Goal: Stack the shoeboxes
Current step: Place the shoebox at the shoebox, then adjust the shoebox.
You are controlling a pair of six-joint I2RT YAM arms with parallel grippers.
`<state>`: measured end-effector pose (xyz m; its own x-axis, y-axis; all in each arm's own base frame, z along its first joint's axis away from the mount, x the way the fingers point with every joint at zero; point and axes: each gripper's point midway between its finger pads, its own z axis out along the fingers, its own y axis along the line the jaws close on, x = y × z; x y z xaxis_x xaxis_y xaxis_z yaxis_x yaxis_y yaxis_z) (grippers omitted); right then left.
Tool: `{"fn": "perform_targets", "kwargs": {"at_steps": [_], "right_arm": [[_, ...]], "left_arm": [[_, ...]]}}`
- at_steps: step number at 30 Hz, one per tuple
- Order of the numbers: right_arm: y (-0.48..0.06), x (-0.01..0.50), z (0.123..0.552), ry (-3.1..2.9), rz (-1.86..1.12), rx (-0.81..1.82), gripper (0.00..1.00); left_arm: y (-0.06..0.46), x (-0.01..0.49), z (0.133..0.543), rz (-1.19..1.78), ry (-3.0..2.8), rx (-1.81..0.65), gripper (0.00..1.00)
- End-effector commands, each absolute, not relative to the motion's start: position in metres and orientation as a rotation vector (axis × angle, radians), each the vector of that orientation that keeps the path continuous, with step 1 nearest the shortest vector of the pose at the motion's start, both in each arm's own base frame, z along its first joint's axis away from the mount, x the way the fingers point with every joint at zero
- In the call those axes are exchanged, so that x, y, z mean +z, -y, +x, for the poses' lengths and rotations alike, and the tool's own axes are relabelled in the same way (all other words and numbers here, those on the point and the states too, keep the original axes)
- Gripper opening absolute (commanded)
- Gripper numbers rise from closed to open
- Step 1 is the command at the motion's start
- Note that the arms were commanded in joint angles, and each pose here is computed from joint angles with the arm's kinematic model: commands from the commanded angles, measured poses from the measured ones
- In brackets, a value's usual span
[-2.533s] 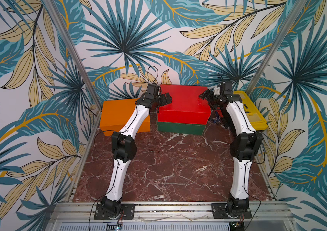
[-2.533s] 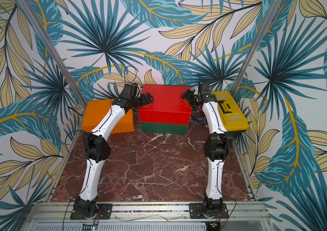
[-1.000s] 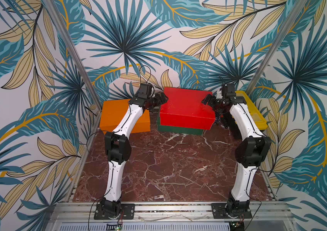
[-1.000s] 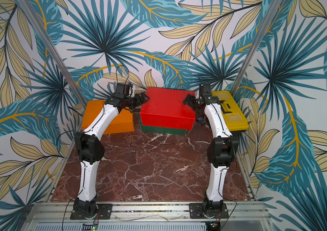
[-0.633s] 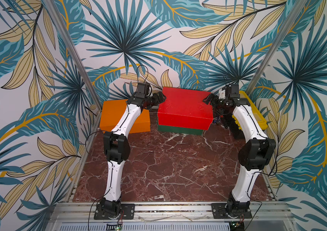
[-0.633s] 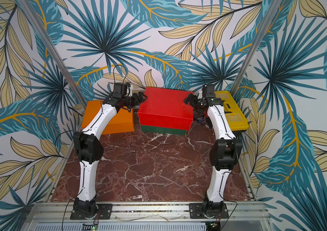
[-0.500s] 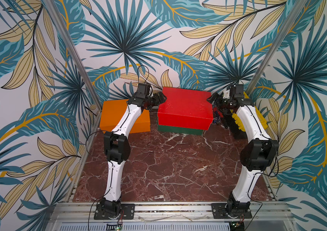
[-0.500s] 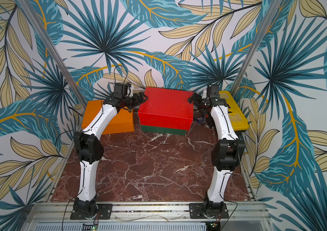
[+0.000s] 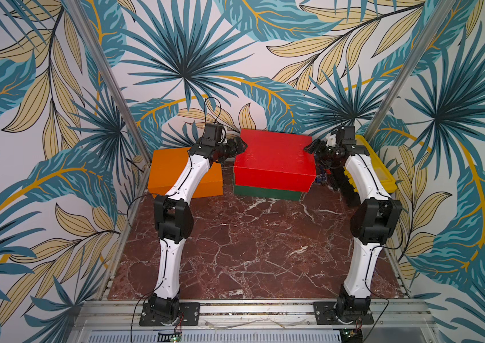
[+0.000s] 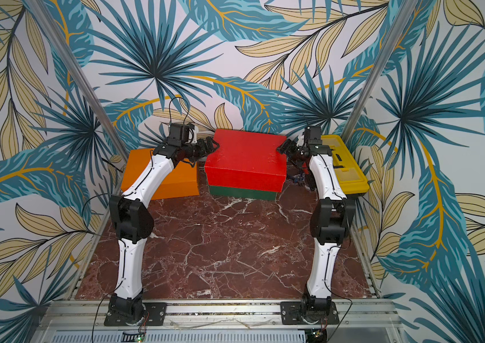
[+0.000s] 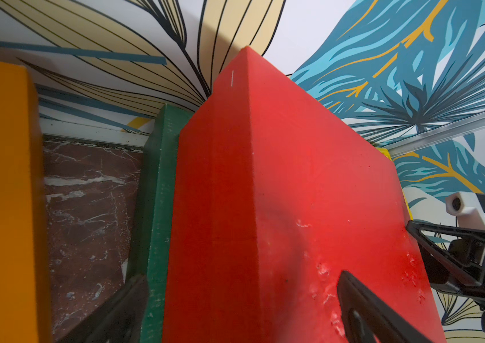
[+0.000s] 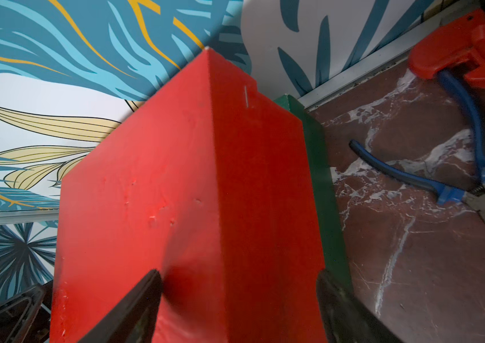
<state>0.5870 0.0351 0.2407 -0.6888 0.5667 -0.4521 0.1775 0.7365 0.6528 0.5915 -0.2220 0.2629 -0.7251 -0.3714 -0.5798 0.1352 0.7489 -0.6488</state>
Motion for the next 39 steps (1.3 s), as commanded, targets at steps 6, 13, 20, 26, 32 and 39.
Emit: {"fn": "perform_targets", "kwargs": {"at_steps": [6,13,20,26,32,39], "right_arm": [[-0.053,0.236,0.596,-2.322,0.547,0.807,0.81],[-0.029,0.285,0.562,-2.308,0.501,0.616,0.88],[-0.011,0.326,0.485,-2.188,0.518,0.523,0.92],[-0.023,0.288,0.425,-2.115,0.55,0.629,0.91],[-0.044,0.258,0.4,-2.121,0.457,0.738,0.88],[-0.047,0.236,0.414,-2.144,0.421,0.747,0.85]], "left_arm": [[0.218,0.274,0.587,-0.157,-2.194,-0.891,1.0],[0.186,0.302,0.551,-0.204,-2.165,-0.772,1.0],[0.152,0.33,0.488,-0.249,-2.061,-0.692,1.0],[0.161,0.287,0.434,-0.254,-2.104,-0.789,0.96],[0.19,0.254,0.417,-0.161,-2.144,-0.765,0.94],[0.194,0.223,0.428,-0.185,-2.212,-0.737,0.92]]}}
